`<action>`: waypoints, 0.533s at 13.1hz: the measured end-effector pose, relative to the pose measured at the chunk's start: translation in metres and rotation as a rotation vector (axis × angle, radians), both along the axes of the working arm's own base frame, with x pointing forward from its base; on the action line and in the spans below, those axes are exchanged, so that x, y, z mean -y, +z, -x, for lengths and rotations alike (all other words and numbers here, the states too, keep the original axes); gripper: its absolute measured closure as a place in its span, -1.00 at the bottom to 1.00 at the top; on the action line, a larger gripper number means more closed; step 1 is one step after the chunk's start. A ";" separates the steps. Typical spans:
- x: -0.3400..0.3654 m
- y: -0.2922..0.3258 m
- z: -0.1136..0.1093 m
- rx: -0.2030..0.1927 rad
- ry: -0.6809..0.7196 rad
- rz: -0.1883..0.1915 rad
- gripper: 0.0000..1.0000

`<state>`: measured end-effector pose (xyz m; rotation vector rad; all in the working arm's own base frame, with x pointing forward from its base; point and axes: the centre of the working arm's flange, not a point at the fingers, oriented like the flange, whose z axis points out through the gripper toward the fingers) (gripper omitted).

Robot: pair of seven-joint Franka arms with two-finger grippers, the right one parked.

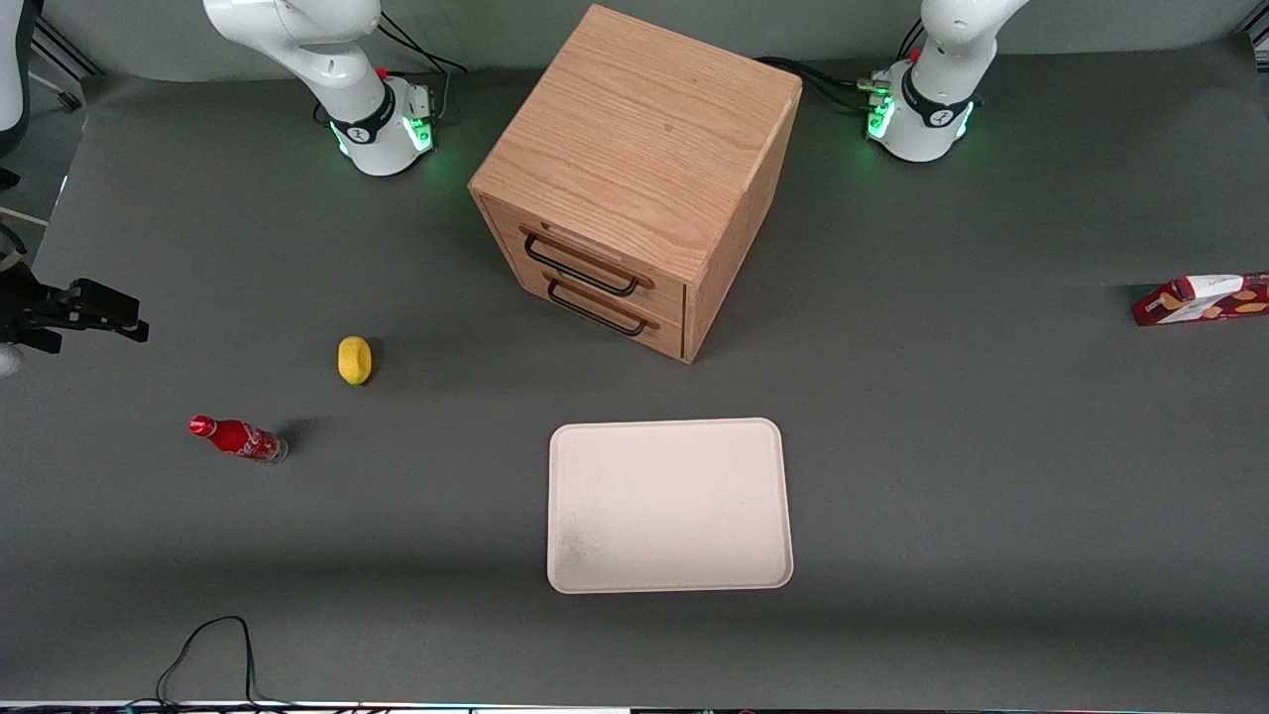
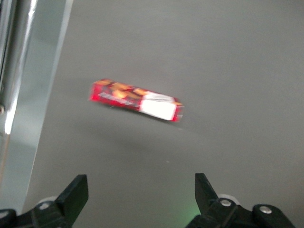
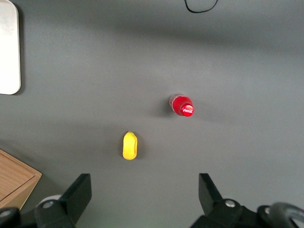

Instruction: Place red cookie box on tray

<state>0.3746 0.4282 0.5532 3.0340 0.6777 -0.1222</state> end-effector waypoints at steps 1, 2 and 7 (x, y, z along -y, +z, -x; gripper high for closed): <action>-0.017 -0.006 0.016 -0.005 0.114 -0.001 -1.00; -0.025 -0.009 0.024 -0.013 0.230 -0.003 -1.00; -0.023 -0.010 0.022 -0.037 0.626 -0.029 -1.00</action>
